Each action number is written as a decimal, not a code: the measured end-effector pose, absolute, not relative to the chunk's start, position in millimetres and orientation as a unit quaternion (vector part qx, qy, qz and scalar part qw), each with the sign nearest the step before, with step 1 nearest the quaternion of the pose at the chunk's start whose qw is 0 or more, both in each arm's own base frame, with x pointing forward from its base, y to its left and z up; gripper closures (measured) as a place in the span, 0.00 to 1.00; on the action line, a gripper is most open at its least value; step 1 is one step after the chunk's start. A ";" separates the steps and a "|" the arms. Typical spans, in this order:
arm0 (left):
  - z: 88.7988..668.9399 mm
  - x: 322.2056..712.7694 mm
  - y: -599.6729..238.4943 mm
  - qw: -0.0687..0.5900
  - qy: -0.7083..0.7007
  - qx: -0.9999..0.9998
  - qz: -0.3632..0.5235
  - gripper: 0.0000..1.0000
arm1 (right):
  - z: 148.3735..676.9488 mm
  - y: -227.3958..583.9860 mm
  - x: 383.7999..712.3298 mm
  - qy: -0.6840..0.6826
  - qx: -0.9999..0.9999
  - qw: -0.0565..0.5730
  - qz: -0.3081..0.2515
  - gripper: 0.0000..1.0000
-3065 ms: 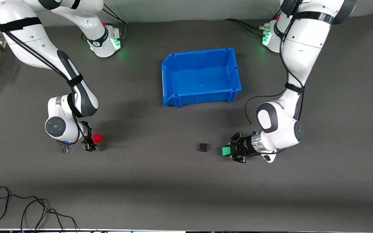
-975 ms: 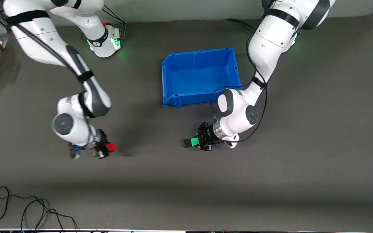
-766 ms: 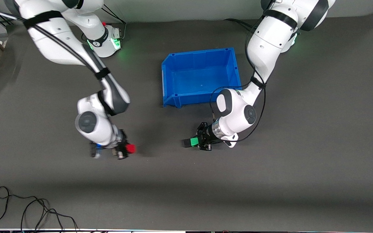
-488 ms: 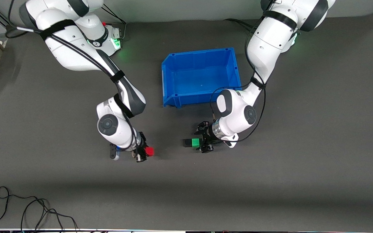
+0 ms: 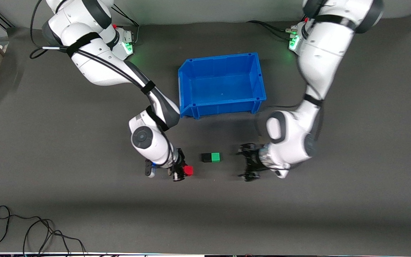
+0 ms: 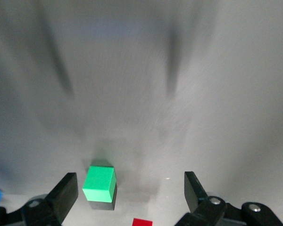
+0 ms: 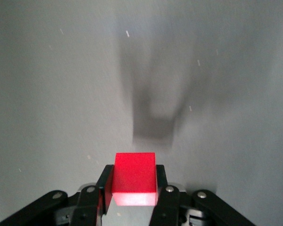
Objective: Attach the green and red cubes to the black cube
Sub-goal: 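Release the green cube and raise the left gripper away, then place the red cube against the black cube and open the right gripper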
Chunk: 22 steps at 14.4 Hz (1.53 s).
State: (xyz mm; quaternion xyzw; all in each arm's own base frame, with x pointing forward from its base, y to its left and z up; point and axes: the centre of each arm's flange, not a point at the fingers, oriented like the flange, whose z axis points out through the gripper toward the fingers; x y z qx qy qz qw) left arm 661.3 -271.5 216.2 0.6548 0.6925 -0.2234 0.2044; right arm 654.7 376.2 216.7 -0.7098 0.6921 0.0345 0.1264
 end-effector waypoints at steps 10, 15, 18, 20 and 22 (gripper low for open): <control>345.5 660.7 -22.0 0.131 0.519 0.808 -0.246 0.00 | 184.3 412.2 626.6 0.690 -0.709 0.118 0.088 0.61; 454.1 638.8 11.8 0.074 0.427 0.879 -0.199 0.00 | 183.9 412.2 626.1 0.695 -0.703 0.118 0.096 0.61; 492.5 633.0 28.0 0.079 0.361 0.912 -0.175 0.00 | 183.5 412.4 625.6 0.707 -0.687 0.120 0.115 0.61; 506.8 629.6 39.8 0.076 0.330 0.928 -0.157 0.00 | 183.4 412.5 625.5 0.710 -0.684 0.121 0.119 0.60; 513.5 628.2 46.5 0.065 0.313 0.936 -0.145 0.00 | 183.0 412.4 625.2 0.712 -0.681 0.121 0.122 0.57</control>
